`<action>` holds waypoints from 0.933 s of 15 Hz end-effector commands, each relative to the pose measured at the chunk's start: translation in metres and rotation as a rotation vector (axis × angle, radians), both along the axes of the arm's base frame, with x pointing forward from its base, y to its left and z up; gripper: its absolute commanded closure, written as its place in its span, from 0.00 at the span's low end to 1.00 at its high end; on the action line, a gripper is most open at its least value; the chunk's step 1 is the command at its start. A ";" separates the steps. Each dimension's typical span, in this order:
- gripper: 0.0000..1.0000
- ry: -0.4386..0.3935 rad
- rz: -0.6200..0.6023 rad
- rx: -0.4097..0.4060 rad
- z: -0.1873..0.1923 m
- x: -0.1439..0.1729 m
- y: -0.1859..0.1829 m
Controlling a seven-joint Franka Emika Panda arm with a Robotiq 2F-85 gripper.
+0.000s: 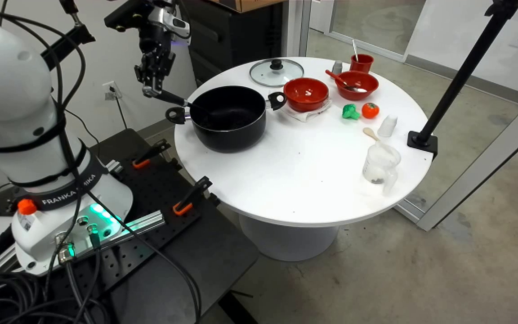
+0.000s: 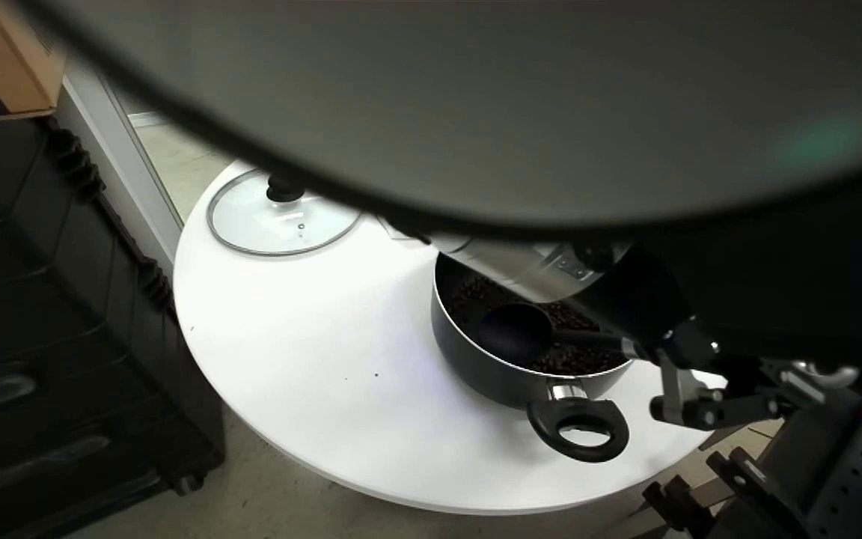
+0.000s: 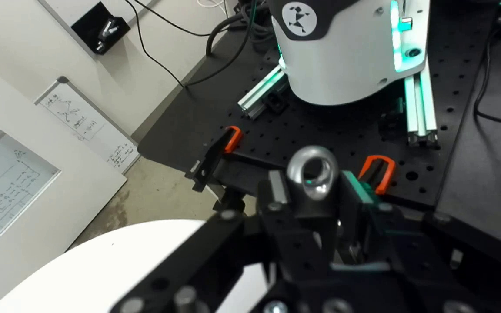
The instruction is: Pick the cooking spoon and stir the pot
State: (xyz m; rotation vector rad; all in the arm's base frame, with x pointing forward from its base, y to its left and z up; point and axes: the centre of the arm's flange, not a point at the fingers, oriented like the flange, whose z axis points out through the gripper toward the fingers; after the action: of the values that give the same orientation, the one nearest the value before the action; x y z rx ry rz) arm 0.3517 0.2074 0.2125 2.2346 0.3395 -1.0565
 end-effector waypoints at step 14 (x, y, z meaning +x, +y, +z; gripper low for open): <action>0.92 -0.007 -0.188 0.010 0.009 0.018 -0.082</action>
State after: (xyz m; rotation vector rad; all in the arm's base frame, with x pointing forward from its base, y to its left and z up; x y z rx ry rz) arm 0.3561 0.1333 0.2230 2.2637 0.1770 -1.1816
